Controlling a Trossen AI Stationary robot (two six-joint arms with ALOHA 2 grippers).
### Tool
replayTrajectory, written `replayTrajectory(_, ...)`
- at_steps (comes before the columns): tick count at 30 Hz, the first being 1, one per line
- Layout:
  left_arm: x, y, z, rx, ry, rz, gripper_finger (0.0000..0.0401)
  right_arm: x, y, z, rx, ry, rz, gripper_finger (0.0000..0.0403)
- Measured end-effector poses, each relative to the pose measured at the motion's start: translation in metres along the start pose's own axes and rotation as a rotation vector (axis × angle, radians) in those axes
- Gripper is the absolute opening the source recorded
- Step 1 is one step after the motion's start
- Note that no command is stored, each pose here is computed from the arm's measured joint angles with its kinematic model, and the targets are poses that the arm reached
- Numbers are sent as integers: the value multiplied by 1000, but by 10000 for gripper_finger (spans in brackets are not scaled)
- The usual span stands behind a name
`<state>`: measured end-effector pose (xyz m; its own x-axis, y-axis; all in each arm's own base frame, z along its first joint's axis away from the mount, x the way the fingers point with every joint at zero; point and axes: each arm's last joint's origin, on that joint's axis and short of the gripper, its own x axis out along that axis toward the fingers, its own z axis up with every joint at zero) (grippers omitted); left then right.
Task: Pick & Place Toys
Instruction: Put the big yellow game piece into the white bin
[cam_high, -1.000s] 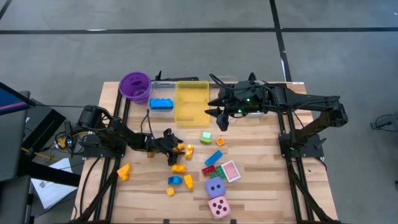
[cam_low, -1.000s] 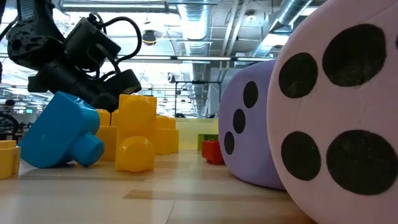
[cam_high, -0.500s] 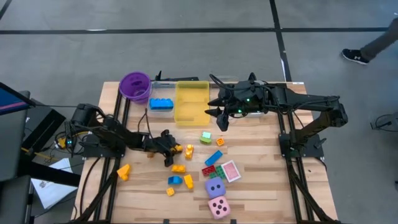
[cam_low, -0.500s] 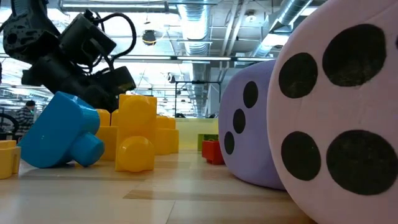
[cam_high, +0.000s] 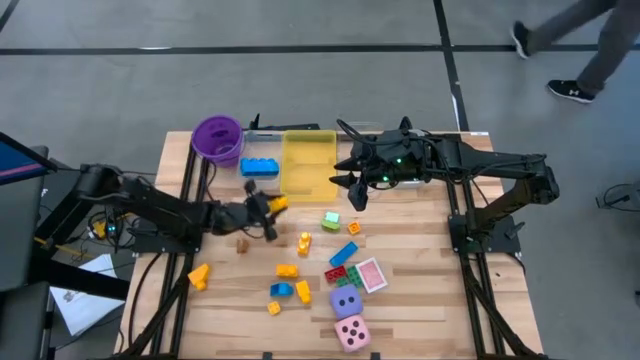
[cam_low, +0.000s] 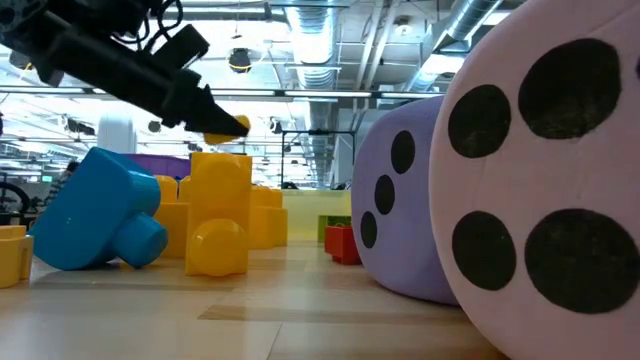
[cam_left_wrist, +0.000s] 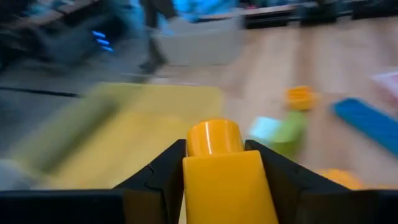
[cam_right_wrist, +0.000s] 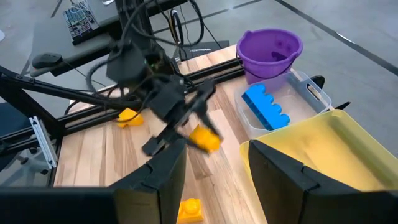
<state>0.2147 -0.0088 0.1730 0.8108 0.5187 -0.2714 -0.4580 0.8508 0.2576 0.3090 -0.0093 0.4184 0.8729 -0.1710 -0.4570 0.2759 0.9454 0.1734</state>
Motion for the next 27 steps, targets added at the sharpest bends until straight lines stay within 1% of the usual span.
replayTrajectory(2,-1,13,3,-4,6,109,133,0,0,0,1,0,0,168)
replayTrajectory(4,0,28,7,-38,0,241,127,0,0,0,2,0,0,168)
replayTrajectory(6,1,45,10,-78,-6,350,129,0,0,0,3,0,0,168)
replayTrajectory(10,6,77,11,-140,-3,508,140,0,0,0,3,-1,0,168)
replayTrajectory(12,8,92,10,-163,4,569,142,0,0,0,2,-1,0,168)
replayTrajectory(14,11,105,8,-183,5,589,143,0,0,0,3,-1,0,168)
replayTrajectory(19,17,127,1,-202,20,540,144,0,0,0,2,-1,1,168)
replayTrajectory(23,17,134,-2,-211,25,545,148,0,1,0,1,0,3,168)
replayTrajectory(27,18,134,-2,-222,17,512,174,0,1,0,1,0,3,168)
